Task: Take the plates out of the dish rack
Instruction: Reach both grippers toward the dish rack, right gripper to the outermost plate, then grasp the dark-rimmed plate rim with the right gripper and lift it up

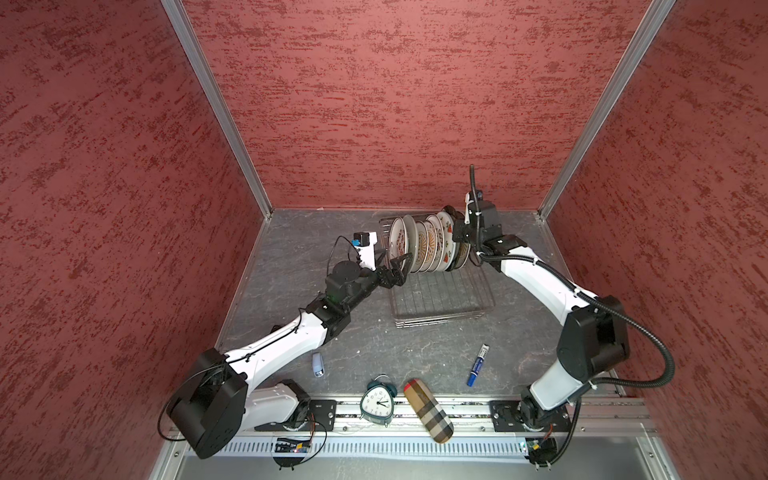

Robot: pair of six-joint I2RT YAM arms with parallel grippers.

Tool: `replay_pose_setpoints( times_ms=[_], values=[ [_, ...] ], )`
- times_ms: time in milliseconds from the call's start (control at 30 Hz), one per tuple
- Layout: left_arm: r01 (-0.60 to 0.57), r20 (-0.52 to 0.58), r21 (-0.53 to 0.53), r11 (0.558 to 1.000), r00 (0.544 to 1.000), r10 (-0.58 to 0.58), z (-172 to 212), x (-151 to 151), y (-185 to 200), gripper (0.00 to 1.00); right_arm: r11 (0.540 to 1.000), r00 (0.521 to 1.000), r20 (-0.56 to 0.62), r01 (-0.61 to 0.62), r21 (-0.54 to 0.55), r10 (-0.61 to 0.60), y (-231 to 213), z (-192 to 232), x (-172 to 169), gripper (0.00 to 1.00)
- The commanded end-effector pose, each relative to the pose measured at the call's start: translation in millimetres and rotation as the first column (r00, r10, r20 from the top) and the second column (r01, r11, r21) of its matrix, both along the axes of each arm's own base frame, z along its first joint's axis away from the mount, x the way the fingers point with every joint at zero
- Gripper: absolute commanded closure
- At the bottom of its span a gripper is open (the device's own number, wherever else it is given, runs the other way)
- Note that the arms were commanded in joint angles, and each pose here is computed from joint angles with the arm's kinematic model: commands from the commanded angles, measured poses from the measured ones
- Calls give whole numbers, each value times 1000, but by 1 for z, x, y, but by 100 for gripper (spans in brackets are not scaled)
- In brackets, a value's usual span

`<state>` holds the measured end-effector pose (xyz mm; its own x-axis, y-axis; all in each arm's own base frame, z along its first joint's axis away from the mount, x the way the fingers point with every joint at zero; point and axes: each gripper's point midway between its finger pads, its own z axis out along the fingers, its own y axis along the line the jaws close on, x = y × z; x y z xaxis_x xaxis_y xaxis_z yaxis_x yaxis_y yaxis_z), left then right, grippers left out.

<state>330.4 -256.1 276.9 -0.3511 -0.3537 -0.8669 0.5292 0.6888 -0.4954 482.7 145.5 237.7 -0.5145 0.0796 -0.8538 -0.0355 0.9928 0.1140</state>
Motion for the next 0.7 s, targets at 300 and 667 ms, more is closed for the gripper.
replay_pose_setpoints(
  times_ms=[300,667],
  values=[
    [8,-35,55,998,999,-6,-12,7,-7,1,994,996,-76,47,-94,-54,-5,-19,7,79],
    [18,-52,75,997,999,-15,-16,9,-11,1,986,988,-116,84,-145,-102,-8,-37,15,83]
  ],
)
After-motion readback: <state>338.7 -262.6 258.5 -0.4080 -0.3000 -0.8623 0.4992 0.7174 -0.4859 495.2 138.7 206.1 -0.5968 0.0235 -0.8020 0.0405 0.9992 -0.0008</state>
